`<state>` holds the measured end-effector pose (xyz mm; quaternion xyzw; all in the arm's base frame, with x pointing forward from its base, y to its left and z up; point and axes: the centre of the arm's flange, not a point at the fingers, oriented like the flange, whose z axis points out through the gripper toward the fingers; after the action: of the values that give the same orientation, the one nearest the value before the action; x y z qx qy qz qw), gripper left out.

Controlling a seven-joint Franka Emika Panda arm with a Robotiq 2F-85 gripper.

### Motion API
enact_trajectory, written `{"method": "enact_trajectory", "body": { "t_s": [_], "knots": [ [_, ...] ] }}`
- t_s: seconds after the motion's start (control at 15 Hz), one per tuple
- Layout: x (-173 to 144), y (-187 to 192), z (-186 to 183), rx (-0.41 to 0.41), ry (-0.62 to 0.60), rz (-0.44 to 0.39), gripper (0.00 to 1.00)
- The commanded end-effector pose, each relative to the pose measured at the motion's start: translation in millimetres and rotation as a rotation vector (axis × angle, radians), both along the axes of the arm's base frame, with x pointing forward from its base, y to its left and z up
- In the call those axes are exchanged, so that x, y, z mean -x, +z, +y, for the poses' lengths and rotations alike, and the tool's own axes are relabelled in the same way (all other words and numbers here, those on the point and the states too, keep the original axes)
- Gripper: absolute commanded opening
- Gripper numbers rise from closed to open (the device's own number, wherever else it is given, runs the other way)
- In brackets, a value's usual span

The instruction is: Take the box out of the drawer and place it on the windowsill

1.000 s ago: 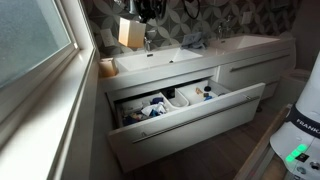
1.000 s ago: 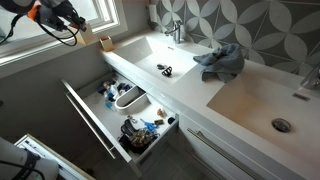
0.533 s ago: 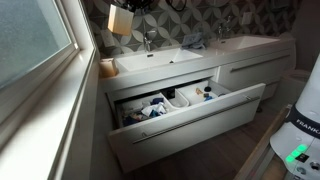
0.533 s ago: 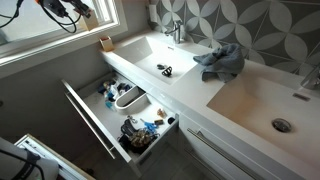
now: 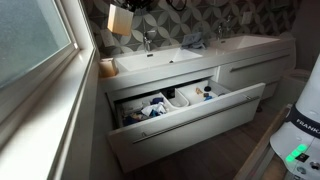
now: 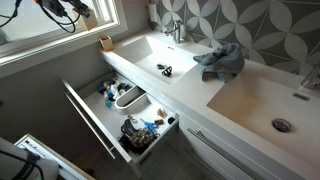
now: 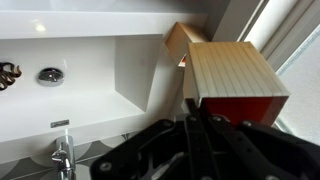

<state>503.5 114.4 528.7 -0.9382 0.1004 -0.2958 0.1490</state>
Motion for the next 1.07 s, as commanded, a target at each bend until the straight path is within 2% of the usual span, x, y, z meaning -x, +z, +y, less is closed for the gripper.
{"method": "enact_trajectory", "body": {
  "t_s": [0.0, 0.33, 0.67, 0.87, 1.0],
  "knots": [
    [-22, 3, 9, -0.014, -0.011, 0.015, 0.01],
    [-93, 4, 53, -0.032, -0.069, 0.108, 0.01],
    [-161, -3, 86, -0.115, -0.181, 0.163, 0.01],
    [-191, -10, 105, -0.123, -0.233, 0.169, 0.01],
    [-208, -16, 117, -0.098, -0.257, 0.163, 0.01]
  ]
}}
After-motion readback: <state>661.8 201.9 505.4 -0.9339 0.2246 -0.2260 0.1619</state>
